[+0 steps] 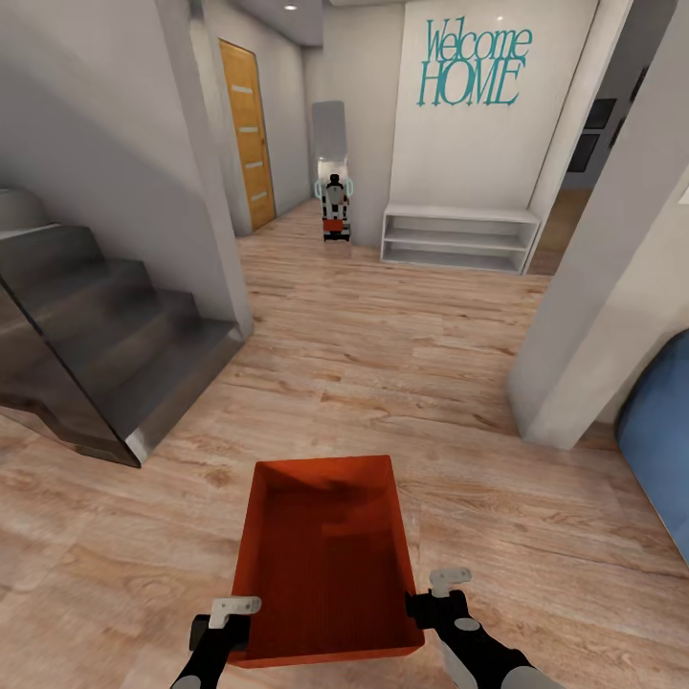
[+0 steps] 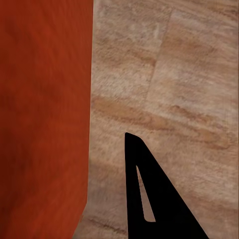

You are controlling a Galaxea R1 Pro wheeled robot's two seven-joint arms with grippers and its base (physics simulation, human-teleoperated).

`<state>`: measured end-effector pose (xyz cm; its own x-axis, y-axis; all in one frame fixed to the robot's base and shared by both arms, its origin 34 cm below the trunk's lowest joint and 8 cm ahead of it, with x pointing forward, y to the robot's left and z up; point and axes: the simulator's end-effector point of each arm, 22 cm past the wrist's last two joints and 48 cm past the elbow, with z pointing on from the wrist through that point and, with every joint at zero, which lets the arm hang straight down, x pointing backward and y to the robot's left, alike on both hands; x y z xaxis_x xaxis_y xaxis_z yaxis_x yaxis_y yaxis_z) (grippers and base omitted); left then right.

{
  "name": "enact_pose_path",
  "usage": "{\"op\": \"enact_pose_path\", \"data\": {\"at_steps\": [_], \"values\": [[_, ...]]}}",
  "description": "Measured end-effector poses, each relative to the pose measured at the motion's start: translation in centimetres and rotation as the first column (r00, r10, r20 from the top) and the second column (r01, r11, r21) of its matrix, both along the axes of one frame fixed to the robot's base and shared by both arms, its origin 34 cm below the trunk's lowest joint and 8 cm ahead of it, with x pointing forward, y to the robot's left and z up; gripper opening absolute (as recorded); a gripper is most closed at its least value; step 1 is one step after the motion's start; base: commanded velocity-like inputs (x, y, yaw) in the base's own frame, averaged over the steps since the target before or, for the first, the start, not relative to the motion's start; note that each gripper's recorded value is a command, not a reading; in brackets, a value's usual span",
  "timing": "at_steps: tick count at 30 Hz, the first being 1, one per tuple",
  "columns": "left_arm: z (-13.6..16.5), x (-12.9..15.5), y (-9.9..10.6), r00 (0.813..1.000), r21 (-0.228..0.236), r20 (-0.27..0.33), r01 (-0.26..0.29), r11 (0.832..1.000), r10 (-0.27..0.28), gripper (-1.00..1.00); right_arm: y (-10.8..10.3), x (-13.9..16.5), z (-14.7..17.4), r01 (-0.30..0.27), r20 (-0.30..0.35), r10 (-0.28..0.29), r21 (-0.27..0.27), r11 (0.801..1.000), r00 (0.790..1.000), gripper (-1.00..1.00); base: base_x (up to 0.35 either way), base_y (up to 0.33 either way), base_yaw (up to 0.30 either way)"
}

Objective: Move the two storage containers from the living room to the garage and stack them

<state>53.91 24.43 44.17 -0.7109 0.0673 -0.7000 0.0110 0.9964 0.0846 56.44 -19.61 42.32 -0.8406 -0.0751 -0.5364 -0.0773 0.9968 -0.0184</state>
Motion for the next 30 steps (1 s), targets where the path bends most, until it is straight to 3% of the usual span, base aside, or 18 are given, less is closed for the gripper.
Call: {"op": "enact_pose_path", "data": {"at_steps": [30], "values": [[0.00, -0.01, 0.01, 1.000, 0.000, -0.001, 0.000, 1.000, 0.000, -1.00, 0.00, -0.02, 0.00, 0.000, 0.000, 0.000, 0.000, 1.000, 1.000, -1.00, 0.341, 0.000, 0.000]]}}
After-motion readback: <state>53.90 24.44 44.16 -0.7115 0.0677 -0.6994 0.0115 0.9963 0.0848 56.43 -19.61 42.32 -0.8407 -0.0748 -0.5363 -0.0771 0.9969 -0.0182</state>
